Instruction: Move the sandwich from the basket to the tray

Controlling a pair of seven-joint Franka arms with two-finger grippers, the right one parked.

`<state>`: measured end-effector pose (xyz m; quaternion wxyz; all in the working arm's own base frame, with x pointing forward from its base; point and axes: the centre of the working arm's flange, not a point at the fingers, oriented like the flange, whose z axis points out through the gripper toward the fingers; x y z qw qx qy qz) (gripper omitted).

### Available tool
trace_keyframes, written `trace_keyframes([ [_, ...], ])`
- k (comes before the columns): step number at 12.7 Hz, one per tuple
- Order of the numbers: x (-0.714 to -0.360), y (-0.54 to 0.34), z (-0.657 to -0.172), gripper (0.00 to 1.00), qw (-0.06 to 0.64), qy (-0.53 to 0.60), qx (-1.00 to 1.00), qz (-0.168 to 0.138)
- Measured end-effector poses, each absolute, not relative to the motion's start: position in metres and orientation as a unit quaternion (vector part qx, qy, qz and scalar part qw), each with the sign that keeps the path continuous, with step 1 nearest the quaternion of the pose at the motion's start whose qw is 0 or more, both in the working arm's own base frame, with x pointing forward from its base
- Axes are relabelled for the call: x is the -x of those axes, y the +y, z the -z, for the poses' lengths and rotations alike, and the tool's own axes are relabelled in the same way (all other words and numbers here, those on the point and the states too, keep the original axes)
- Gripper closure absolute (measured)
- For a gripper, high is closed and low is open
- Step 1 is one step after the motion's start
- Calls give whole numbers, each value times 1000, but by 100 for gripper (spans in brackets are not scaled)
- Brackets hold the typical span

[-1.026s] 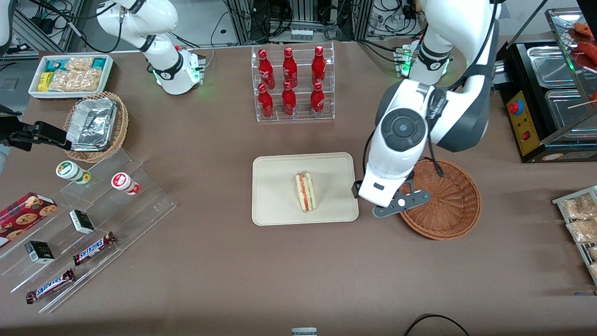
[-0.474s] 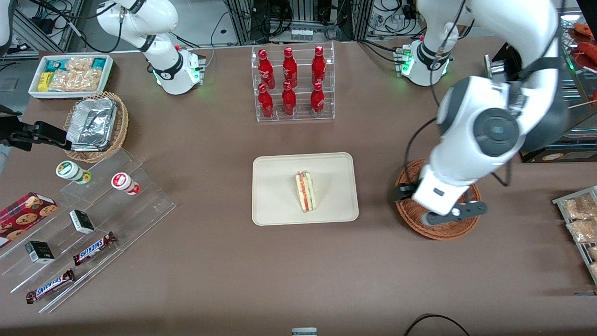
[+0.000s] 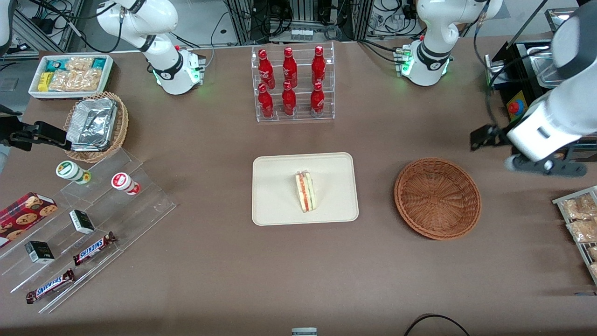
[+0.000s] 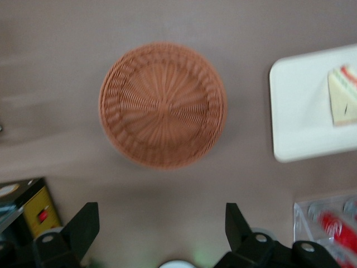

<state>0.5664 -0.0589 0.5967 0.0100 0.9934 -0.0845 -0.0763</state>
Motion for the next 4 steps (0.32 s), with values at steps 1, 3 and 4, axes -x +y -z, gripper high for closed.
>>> trace_keyframes([
  [1,-558,-51,-607,0,10,-93,-993,76],
  [3,-542,-36,-624,0,11,-97,-992,79],
  [4,-536,-29,-632,0,10,-95,-992,78],
])
